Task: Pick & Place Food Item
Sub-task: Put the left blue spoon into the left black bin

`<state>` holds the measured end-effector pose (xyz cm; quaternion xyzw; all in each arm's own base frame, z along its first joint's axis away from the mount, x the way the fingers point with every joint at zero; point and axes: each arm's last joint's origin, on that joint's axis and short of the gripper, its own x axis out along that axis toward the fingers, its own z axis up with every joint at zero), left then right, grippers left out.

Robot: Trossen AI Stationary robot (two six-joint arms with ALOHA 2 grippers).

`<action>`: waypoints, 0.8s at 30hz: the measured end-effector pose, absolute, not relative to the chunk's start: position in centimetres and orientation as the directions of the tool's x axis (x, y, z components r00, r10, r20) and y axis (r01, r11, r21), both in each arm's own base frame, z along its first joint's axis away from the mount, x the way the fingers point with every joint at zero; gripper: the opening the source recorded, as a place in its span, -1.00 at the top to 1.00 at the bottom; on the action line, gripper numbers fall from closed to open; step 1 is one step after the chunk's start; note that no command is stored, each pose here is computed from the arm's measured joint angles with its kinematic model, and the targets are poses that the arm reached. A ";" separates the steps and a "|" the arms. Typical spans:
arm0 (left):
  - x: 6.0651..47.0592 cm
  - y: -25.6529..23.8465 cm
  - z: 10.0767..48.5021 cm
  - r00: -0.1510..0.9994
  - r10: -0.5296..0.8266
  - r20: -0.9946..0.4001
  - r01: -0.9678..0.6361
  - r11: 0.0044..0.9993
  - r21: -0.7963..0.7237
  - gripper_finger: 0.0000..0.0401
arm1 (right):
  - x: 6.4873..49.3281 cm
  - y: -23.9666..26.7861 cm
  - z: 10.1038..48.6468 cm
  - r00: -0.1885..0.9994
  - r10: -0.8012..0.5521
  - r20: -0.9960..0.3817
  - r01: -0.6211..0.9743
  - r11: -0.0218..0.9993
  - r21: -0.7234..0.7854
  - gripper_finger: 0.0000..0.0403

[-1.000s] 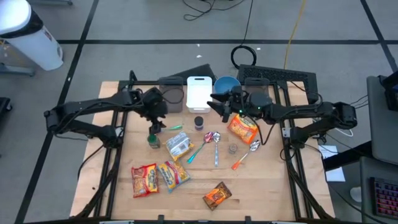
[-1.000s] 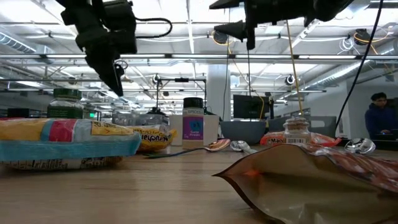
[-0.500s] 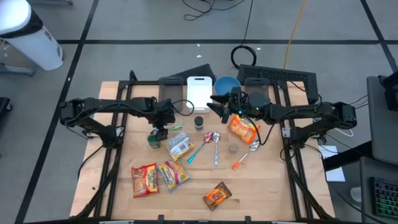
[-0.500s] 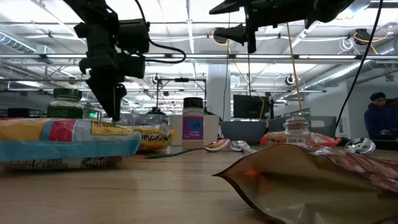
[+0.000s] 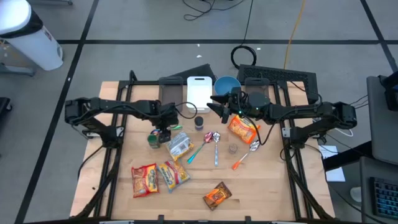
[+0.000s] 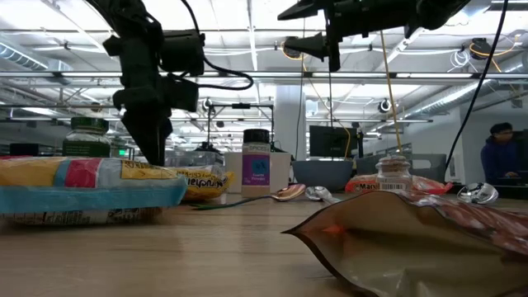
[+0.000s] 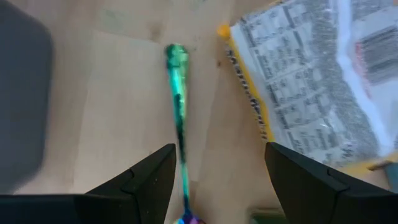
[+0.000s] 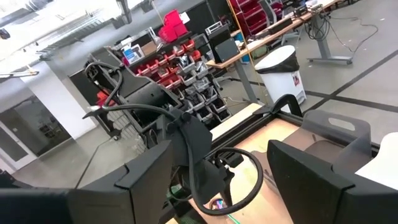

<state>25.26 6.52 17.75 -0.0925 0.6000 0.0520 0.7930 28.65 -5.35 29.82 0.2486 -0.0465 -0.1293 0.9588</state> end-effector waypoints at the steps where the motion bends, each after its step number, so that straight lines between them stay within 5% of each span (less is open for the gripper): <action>1: 25.3 6.6 17.6 0.267 -0.021 -0.964 -0.194 0.978 -0.075 -0.28 | 28.7 -5.3 29.8 0.963 -0.270 0.023 0.225 0.842 0.490 -0.27; 24: 25.9 7.0 16.7 0.258 0.037 -0.966 -0.183 0.983 -0.011 -0.28 | 28.7 -5.0 29.5 0.966 -0.260 -0.011 0.232 0.842 0.488 -0.27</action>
